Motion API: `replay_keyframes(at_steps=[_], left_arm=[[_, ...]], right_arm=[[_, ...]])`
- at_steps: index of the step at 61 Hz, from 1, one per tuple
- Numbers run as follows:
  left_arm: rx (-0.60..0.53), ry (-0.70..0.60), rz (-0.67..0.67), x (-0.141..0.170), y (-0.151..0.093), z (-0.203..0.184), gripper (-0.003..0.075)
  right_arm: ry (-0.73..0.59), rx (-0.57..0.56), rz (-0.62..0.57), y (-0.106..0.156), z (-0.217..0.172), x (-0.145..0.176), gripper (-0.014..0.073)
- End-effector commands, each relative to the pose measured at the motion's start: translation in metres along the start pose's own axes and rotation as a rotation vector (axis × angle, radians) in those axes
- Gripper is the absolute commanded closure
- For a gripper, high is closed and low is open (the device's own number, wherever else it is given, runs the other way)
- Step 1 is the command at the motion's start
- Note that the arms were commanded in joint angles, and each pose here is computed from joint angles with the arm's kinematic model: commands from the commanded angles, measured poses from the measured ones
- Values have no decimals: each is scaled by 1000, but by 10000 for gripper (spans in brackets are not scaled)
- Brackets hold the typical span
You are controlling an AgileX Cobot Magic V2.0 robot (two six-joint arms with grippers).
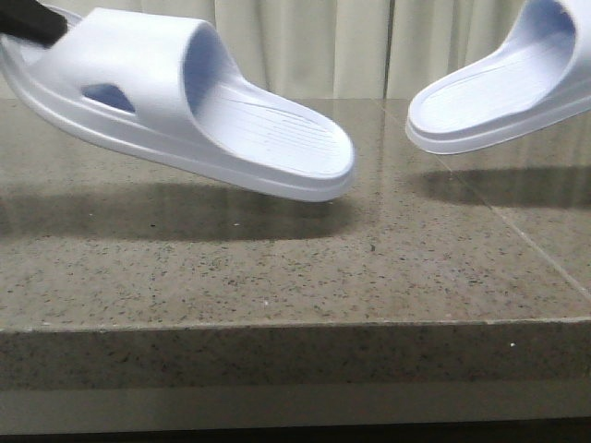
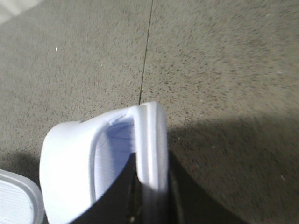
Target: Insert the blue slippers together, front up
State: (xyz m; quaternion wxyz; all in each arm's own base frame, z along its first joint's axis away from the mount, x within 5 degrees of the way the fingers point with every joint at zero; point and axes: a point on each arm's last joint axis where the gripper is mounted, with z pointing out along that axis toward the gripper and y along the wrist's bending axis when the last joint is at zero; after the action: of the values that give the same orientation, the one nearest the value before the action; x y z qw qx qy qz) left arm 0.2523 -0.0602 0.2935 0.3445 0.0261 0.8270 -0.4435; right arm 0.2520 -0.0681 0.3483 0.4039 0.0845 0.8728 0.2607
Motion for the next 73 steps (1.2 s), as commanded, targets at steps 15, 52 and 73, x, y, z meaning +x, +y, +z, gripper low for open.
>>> replay_keyframes(at_steps=[15,52,73], left_arm=[[-21,-82,-4,15,-32,33,741],[-65,17,-53,19,-2,80,741],[-65,17,-53,19,-2,80,741]], right_arm=[[-82,-92,124,12,-18,30,704],[-40,-153,94,30,18,33,704],[50,-187,95,63,80,60,704]])
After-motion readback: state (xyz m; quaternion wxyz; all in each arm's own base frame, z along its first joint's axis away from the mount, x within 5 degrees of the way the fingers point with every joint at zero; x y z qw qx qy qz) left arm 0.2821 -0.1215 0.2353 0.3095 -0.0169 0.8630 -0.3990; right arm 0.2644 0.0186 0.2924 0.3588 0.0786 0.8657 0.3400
